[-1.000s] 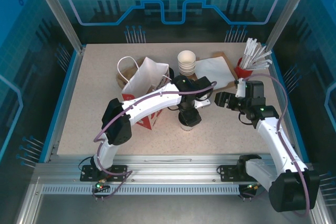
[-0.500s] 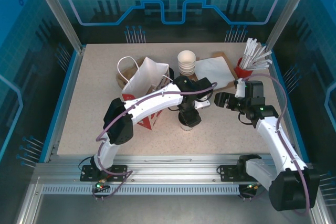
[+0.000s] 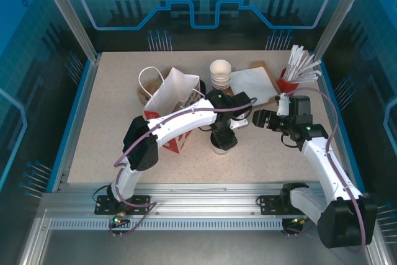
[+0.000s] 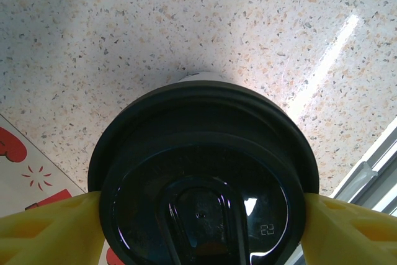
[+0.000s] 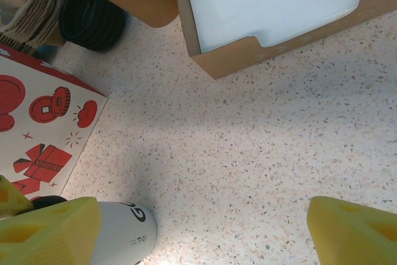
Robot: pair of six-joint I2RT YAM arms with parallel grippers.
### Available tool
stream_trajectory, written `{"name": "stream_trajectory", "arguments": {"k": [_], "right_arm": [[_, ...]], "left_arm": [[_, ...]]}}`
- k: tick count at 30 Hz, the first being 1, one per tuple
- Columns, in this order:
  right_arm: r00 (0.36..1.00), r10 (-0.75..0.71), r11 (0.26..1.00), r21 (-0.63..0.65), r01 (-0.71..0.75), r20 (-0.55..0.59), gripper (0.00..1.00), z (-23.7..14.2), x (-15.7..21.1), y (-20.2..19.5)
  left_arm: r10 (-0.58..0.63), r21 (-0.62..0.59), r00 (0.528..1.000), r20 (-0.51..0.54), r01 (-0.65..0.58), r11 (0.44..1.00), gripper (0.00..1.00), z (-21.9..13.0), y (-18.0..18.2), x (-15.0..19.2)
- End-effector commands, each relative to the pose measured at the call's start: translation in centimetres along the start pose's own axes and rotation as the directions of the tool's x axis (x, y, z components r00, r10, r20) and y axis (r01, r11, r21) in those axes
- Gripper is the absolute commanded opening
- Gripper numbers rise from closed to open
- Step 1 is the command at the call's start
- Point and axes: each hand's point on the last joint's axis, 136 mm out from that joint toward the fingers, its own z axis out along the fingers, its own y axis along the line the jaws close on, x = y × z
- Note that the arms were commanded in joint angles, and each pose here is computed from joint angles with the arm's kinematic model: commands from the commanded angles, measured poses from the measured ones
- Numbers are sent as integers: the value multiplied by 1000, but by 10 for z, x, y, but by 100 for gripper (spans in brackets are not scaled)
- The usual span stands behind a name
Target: Pack the takeout coffee
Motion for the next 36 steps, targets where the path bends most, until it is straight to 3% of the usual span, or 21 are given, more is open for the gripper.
{"name": "stream_trajectory", "arguments": {"k": [1, 8, 17, 24, 29, 36], "right_arm": [[1000, -2, 1000, -11, 1, -12, 88, 2, 4, -2], [1000, -2, 1000, -12, 2, -15, 88, 3, 4, -2], [1000, -8, 1000, -18, 8, 4, 88, -5, 0, 3], [996, -20, 1000, 14, 19, 89, 88, -31, -18, 9], [989, -43, 999, 25, 40, 142, 88, -49, -31, 19], [979, -139, 989, -33, 145, 146, 87, -56, -42, 61]], "left_arm": [[3, -19, 999, -42, -4, 1000, 79, 4, 3, 5], [6, -17, 999, -49, -7, 1000, 76, 7, 2, 5], [-1, -4, 1000, 24, 1, 1000, 60, -23, -1, 1], [-8, 26, 968, 252, 1, 1000, 53, -113, -7, -2], [-11, 11, 887, 462, 7, 1000, 51, -196, -4, 2], [-101, -7, 757, 645, 139, 990, 47, -281, 33, 28]]}}
